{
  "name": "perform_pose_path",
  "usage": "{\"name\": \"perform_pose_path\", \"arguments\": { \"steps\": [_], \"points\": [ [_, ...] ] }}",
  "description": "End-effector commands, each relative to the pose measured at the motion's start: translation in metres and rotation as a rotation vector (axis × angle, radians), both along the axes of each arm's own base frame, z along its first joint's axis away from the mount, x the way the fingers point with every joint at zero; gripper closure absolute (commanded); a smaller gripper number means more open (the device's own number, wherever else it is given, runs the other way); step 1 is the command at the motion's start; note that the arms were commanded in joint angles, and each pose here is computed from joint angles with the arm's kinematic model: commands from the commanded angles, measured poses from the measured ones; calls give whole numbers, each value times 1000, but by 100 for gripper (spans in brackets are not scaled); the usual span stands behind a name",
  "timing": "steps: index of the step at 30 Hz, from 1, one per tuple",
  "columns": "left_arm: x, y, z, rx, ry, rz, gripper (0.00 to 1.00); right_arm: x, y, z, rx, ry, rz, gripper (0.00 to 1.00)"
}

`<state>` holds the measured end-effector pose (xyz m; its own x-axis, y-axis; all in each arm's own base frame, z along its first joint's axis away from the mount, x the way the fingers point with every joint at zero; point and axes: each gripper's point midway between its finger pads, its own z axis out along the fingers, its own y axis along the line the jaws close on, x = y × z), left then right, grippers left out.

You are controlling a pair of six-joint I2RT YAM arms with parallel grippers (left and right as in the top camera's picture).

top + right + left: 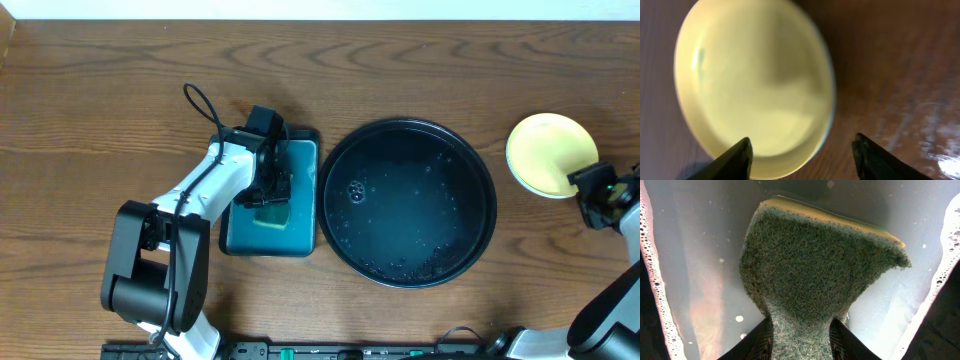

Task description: Clean dirty plates on tray and stack at the side

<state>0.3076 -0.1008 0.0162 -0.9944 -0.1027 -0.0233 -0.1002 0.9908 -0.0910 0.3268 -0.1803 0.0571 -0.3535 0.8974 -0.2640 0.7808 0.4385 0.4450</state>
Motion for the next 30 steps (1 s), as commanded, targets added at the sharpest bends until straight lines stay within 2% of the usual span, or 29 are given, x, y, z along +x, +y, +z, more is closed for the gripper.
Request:
{"name": "perform_pose_path", "arguments": {
  "steps": [1,3,5,7,9,11,13,17,20,26,30],
  "points": [
    [0,4,1,17,-2,-2,61,16,30,4,1,-55,208,34],
    [4,3,10,9,-30,-2,58,22,43,6,-4,-78,287,33],
    [9,1,22,-1,-66,-2,55,27,55,8,-15,-87,346,28],
    [13,0,35,-13,-109,-2,51,33,68,11,-25,-100,404,18],
    [16,0,51,-21,-161,-7,45,39,83,16,-48,-113,471,1],
    [18,1,66,-24,-207,-25,32,46,100,23,-79,-129,540,1],
    [20,6,81,-10,-259,-21,25,51,117,31,-130,-132,605,1],
    [20,20,102,-15,-311,21,23,52,142,44,-247,-94,718,1],
    [14,36,107,-11,-296,74,23,50,157,54,-332,-42,790,1],
    [-22,63,99,-38,-123,182,22,31,204,73,-365,59,979,1],
    [-46,69,96,-21,-25,207,22,10,208,77,-386,141,961,1]
  ]
}}
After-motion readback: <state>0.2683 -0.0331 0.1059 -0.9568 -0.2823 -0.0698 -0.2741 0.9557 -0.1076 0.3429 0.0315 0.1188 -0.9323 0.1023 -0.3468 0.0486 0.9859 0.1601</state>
